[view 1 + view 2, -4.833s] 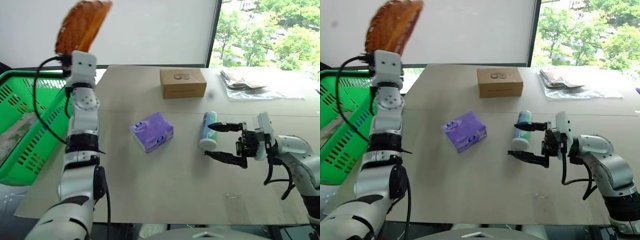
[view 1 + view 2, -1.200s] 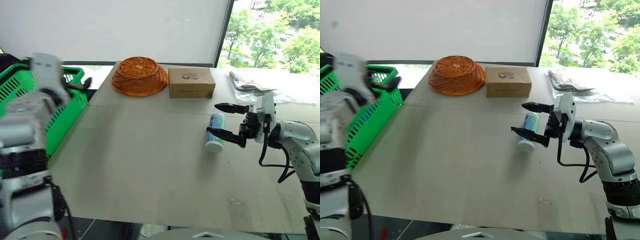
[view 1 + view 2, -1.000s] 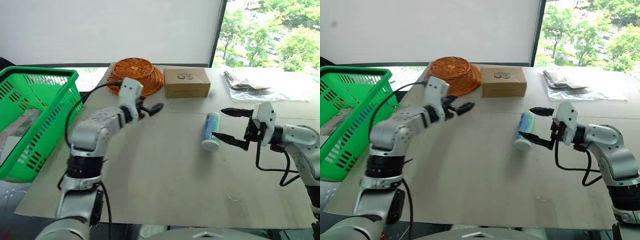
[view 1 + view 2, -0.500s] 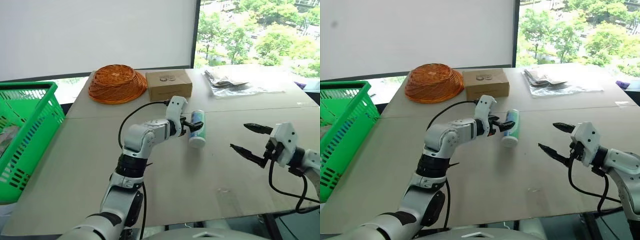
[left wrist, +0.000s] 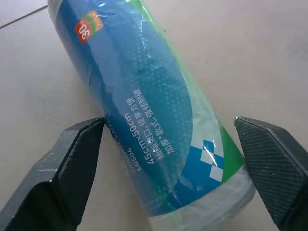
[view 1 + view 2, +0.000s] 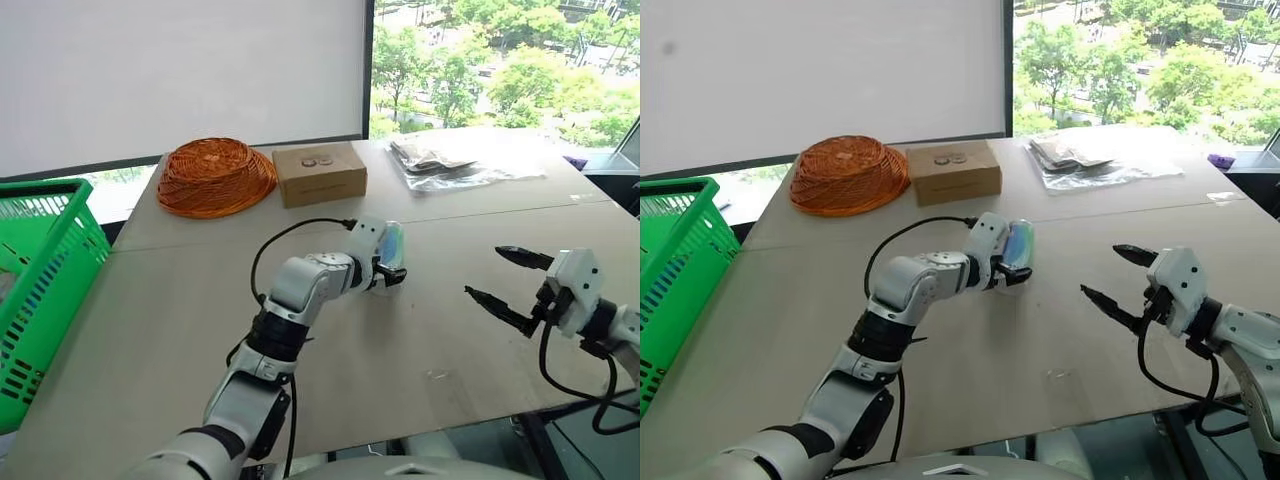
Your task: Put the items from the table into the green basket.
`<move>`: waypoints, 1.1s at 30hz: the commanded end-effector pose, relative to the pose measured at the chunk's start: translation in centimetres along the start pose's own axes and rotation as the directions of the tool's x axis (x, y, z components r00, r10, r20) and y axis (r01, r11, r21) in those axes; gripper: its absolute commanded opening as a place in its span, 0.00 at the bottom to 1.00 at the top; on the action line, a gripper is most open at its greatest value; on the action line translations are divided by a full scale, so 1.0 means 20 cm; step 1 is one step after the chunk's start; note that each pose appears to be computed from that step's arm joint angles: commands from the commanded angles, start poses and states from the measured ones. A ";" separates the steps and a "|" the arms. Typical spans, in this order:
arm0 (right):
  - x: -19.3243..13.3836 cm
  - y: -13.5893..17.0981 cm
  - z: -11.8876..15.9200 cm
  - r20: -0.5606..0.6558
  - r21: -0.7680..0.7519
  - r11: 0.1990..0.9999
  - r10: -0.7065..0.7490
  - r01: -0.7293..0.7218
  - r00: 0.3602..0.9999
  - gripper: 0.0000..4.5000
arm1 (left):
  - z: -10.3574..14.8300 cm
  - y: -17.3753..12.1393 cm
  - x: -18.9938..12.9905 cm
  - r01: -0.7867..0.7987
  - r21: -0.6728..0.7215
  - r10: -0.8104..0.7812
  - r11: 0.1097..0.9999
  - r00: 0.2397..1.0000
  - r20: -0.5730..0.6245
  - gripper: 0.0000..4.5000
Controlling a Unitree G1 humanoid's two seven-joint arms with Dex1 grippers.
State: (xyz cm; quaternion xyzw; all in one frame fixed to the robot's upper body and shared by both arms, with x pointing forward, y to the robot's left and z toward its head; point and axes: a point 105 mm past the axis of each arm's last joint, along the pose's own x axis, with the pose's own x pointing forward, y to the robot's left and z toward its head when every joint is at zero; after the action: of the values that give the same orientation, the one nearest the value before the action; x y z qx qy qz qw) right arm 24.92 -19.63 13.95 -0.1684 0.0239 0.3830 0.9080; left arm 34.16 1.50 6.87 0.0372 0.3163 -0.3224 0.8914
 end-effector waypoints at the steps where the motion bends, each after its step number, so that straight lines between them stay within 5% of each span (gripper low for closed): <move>1: -0.01 -0.02 0.08 0.043 -0.058 0.998 -0.020 0.022 0.999 1.00 | -0.11 0.08 0.02 -0.077 -0.022 0.075 0.997 0.994 -0.075 0.72; 5: -0.01 -0.02 0.08 0.052 -0.066 0.998 -0.016 0.020 0.999 1.00 | -0.12 0.10 0.03 -0.095 -0.022 0.093 0.995 0.993 -0.077 0.44; 13: 0.02 -0.02 0.08 0.062 -0.063 0.998 0.008 -0.004 0.998 1.00 | -0.07 0.17 -0.03 -0.100 0.004 0.100 0.995 0.995 -0.014 0.44; 21: 0.13 0.02 0.12 0.124 -0.040 0.994 0.103 -0.099 0.987 1.00 | 0.20 0.50 -0.31 -0.281 0.111 0.251 0.953 0.941 0.227 0.44; 28: 0.31 0.09 0.30 0.261 -0.037 0.971 0.237 -0.236 0.936 1.00 | 0.41 0.96 -0.89 -0.648 0.053 0.579 0.759 0.711 0.398 0.44; 33: 0.40 0.15 0.49 0.404 -0.027 0.937 0.329 -0.348 0.854 1.00 | 0.42 1.17 -1.41 -0.843 -0.019 0.769 0.537 0.481 0.420 0.44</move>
State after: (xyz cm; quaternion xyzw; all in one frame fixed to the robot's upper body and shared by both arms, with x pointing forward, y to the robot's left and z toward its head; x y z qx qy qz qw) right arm 28.09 -9.87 19.62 -0.0672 -0.1037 0.5423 0.8310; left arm 37.61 30.91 22.88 0.1861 0.1066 0.0559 0.9751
